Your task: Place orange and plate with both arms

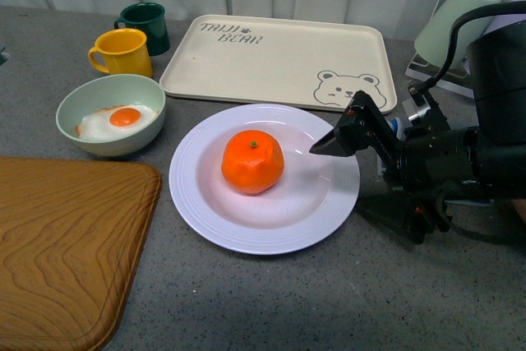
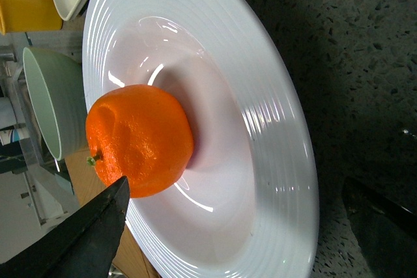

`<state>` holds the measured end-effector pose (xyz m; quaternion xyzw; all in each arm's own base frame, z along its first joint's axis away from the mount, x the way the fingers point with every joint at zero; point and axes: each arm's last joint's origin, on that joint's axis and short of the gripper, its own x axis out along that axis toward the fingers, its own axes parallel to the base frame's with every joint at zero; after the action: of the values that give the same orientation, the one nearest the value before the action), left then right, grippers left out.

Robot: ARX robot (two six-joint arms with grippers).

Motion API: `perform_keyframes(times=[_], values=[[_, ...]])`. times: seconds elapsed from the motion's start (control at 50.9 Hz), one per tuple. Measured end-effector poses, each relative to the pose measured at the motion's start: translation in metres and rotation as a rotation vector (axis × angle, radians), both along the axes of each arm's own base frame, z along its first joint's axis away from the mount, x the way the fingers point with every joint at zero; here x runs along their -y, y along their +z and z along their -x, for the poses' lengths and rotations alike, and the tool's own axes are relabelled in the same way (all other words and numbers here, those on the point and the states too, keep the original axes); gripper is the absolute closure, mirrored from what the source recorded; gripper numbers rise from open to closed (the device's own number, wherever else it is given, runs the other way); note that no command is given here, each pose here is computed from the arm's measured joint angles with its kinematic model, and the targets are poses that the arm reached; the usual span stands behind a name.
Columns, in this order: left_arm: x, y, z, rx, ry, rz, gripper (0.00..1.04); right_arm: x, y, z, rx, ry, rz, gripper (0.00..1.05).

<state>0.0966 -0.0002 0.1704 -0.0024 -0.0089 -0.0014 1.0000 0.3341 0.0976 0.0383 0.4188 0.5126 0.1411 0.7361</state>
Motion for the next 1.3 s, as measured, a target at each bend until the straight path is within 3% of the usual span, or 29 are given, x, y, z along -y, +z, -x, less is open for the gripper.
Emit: perform_keyframes(times=[0.098, 0.197, 0.452, 0.55, 0.727, 1.297], values=[[0.000, 0.000, 0.000, 0.000, 0.000, 0.000, 0.07, -0.001, -0.003, -0.004, -0.030, -0.010, 0.004, 0.12], [0.000, 0.000, 0.000, 0.000, 0.000, 0.000, 0.07, -0.002, -0.006, -0.005, -0.054, -0.016, 0.006, 0.27], [0.000, 0.000, 0.000, 0.000, 0.000, 0.000, 0.07, -0.002, -0.015, -0.002, -0.124, -0.031, 0.036, 0.82], [0.000, 0.000, 0.000, 0.000, 0.000, 0.000, 0.07, -0.003, -0.014, -0.003, -0.128, -0.010, 0.015, 0.94], [0.000, 0.000, 0.000, 0.000, 0.000, 0.000, 0.07, -0.005, 0.001, -0.009, -0.073, 0.007, -0.018, 1.02], [0.000, 0.000, 0.000, 0.000, 0.000, 0.000, 0.07, 0.001, 0.016, -0.014, 0.152, -0.042, -0.124, 1.04]])
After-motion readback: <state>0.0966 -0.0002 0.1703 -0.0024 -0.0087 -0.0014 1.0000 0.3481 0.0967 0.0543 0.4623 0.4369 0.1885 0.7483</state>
